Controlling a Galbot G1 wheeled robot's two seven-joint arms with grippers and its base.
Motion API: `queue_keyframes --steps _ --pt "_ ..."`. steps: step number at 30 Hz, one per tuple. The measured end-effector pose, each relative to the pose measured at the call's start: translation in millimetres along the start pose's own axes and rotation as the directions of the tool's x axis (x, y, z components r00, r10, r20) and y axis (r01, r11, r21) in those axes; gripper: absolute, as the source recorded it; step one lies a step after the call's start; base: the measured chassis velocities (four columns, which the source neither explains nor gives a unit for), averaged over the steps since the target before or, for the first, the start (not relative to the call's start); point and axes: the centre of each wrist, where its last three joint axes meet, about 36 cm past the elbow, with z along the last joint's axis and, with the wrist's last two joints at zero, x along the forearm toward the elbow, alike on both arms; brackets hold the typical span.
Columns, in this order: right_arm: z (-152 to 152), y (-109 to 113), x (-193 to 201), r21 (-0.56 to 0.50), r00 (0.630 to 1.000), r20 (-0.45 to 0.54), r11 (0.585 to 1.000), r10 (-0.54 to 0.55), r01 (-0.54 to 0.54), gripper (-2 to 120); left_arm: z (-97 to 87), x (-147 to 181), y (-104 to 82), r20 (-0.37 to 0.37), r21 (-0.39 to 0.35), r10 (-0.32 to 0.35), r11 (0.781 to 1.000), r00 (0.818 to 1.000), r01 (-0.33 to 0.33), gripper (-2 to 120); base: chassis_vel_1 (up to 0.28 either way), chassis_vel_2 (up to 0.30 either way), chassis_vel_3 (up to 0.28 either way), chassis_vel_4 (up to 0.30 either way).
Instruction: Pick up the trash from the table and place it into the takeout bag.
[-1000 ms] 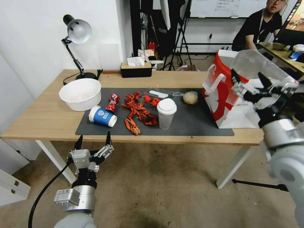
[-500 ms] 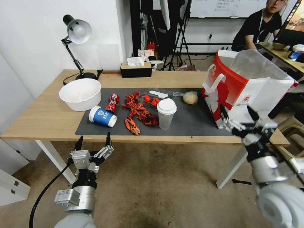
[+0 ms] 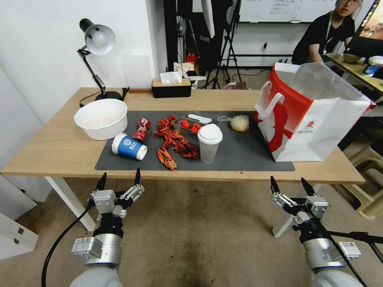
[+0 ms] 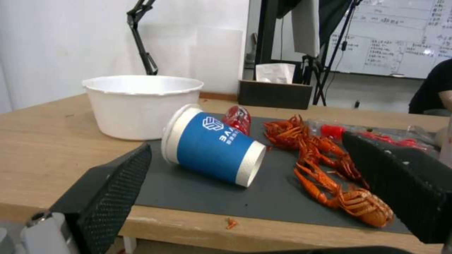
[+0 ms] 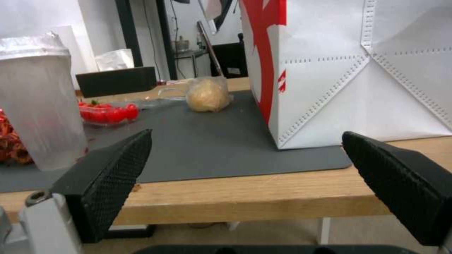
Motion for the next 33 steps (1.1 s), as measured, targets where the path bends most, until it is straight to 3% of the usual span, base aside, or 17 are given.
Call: queue_keyframes --steps 8,17,23,33 --pt "-2.8 6.1 -9.1 0.012 0.999 0.021 0.999 -0.034 0.034 100 1.7 -0.8 0.7 -0.004 0.001 0.001 1.000 1.000 -0.001 100 0.000 0.000 0.000 0.000" --pt "-14.7 27.9 -55.6 0.029 0.979 0.089 0.983 -0.184 0.182 100 -5.3 -0.6 1.3 0.007 0.013 -0.002 1.000 1.000 0.002 100 0.000 0.000 0.000 0.000" --pt "-11.0 48.0 -84.8 0.074 0.955 0.066 0.956 -0.288 0.283 100 -14.5 -0.9 5.0 0.026 0.012 -0.016 1.000 1.000 0.016 100 0.000 0.000 0.000 0.000" --pt "-3.9 70.7 -123.8 0.072 0.920 0.038 0.920 -0.389 0.386 100 -14.7 0.5 9.8 0.025 0.003 -0.039 0.999 0.999 0.039 100 0.000 0.000 0.000 0.000"
